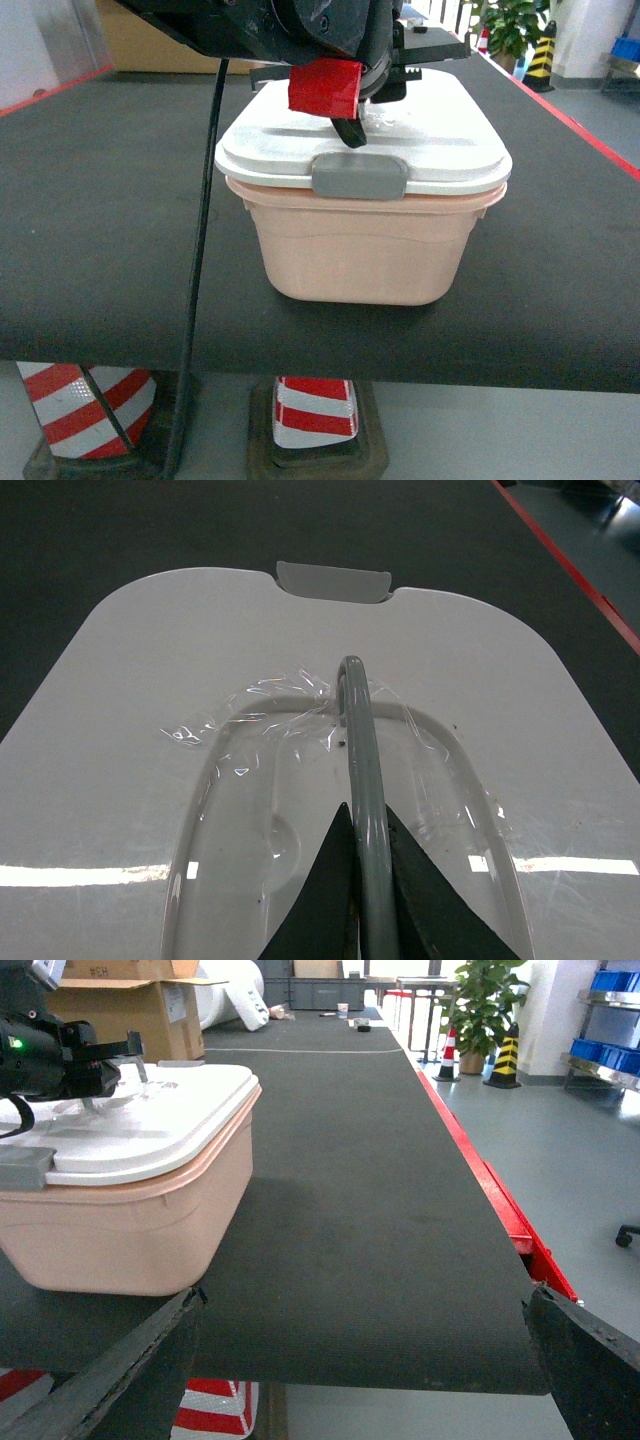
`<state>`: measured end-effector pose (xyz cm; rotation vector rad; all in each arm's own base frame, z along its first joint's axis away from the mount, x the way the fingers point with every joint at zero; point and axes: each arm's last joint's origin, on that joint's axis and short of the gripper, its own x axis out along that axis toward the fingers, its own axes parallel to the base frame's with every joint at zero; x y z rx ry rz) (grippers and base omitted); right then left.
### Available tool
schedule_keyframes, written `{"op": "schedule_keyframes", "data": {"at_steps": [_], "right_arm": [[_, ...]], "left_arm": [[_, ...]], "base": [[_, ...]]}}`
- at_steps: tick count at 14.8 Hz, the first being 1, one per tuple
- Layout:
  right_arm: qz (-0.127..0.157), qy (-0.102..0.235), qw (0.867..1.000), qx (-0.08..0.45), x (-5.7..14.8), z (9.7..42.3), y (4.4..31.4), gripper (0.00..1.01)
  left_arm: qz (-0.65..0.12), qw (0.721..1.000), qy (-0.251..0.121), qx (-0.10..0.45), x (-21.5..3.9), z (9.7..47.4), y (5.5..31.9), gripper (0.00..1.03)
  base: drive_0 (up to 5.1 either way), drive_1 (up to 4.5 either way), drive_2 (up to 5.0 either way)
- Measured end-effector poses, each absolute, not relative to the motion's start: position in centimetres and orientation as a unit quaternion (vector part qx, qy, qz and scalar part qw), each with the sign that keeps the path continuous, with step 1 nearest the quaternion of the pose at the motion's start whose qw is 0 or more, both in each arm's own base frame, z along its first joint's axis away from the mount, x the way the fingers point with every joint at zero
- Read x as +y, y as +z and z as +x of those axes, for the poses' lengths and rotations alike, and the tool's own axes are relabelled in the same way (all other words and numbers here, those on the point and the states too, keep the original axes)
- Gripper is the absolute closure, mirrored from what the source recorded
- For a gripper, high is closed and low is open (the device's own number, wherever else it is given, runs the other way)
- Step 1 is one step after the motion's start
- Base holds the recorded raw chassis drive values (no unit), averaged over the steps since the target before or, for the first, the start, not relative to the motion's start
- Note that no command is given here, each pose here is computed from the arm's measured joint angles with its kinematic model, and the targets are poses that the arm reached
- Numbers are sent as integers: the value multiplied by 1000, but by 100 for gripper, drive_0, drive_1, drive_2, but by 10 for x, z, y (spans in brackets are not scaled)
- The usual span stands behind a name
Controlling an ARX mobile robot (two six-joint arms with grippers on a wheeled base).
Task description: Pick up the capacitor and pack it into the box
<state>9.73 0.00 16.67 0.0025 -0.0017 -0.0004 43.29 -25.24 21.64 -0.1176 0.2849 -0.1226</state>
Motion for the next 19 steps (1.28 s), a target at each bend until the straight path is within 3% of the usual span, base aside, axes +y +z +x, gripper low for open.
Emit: {"op": "schedule_keyframes", "data": {"at_steps": [1, 6, 9, 11, 13, 15, 17, 19], "right_arm": [[1, 0, 1000, -1, 0, 97, 167, 3], [1, 0, 1000, -1, 0, 97, 167, 3], [1, 0, 1000, -1, 0, 97, 167, 3], [1, 0, 1000, -1, 0, 97, 167, 3], [1, 0, 1000, -1, 0, 97, 167, 3], [1, 0, 1000, -1, 0, 97, 167, 3], [1, 0, 1000, -1, 0, 97, 167, 3], [1, 0, 1000, -1, 0, 97, 167, 3]], "left_arm": [[-64, 986, -68, 136, -253, 433, 217, 100], [-74, 987, -76, 121, -241, 428, 218, 39], [-98, 993, -68, 9, -213, 397, 276, 4], [-97, 992, -60, -63, -177, 357, 306, 5], [-55, 993, -20, -98, -128, 315, 297, 5], [0, 990, -2, -138, -85, 258, 290, 5], [35, 992, 0, -124, -57, 207, 271, 5], [38, 992, 4, -118, -54, 203, 265, 5]], "base": [[0, 0, 0], [0, 0, 0], [0, 0, 0], [0, 0, 0], [0, 0, 0], [0, 0, 0], [0, 0, 0], [0, 0, 0]]}}
